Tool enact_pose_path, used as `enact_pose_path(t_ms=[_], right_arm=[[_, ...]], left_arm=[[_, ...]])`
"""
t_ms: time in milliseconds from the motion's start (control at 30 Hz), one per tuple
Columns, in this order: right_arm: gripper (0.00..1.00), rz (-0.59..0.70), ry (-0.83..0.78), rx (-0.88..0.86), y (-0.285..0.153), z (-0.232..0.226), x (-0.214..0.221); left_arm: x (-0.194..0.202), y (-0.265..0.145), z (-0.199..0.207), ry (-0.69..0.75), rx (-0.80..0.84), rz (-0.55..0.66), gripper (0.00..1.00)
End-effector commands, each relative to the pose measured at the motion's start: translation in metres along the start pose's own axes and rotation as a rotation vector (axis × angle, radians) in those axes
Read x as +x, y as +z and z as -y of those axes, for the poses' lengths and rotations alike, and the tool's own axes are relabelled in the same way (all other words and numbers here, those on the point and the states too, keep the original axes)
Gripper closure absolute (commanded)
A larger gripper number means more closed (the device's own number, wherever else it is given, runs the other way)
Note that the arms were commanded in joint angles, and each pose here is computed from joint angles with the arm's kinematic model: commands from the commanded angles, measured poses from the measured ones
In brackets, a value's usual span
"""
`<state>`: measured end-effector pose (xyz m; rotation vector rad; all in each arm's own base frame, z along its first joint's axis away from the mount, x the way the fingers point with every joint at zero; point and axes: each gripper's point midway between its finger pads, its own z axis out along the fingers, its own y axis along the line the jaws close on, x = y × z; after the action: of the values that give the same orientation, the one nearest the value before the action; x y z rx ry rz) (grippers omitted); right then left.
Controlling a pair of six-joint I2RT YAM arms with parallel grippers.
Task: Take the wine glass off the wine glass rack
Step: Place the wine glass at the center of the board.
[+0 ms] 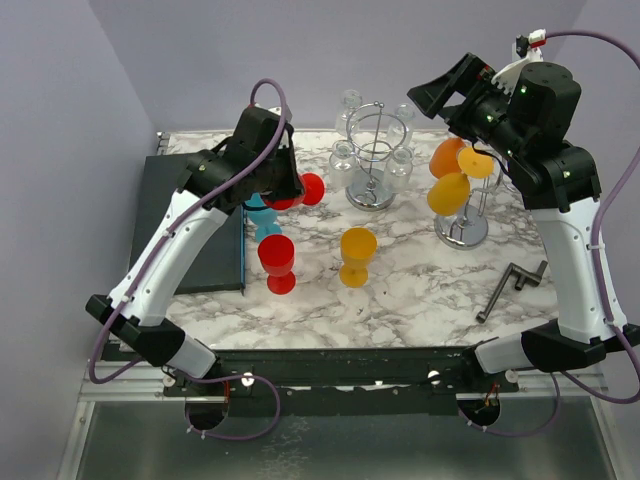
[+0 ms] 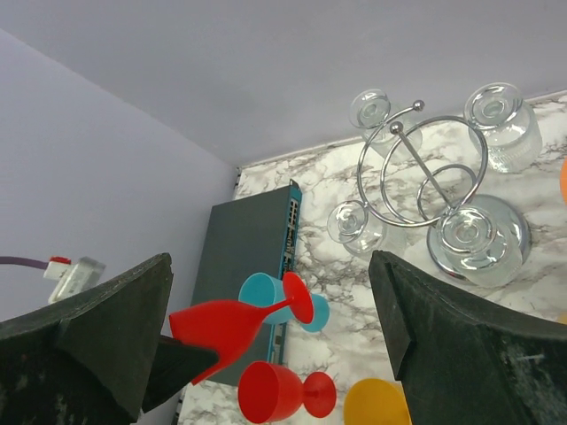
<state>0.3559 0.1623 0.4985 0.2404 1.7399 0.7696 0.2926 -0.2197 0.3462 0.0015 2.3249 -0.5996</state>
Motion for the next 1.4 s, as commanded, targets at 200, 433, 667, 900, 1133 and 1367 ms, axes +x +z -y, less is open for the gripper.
enact_pose_path(t_ms=[200,433,667,900,1133,1367], right_arm=[[0.0,-0.009,-0.046,0.038,-0.008,0.008,0.003],[0.0,-0.021,-0.047,0.045,-0.005,0.013,0.009],[0.0,-0.024,-0.045,0.047,-0.004,0.014,0.011],[0.0,-0.006,-0.051,0.077,-0.004,0.021,0.01],[0.0,0.002,-0.055,0.089,-0.007,0.023,0.009],[0.0,-0.006,-0.052,0.092,-0.005,0.026,0.013]], left_arm=[[0.027,0.043,-0.018,0.15,-0.139,-0.142,1.0],[0.042,0.075,-0.015,0.189,-0.148,-0.23,1.0],[0.056,0.101,-0.016,0.202,-0.169,-0.294,1.0],[0.072,0.122,-0.028,0.224,-0.215,-0.354,1.0],[0.086,0.135,-0.037,0.249,-0.241,-0.405,0.99],[0.096,0.141,-0.049,0.268,-0.282,-0.437,0.95]])
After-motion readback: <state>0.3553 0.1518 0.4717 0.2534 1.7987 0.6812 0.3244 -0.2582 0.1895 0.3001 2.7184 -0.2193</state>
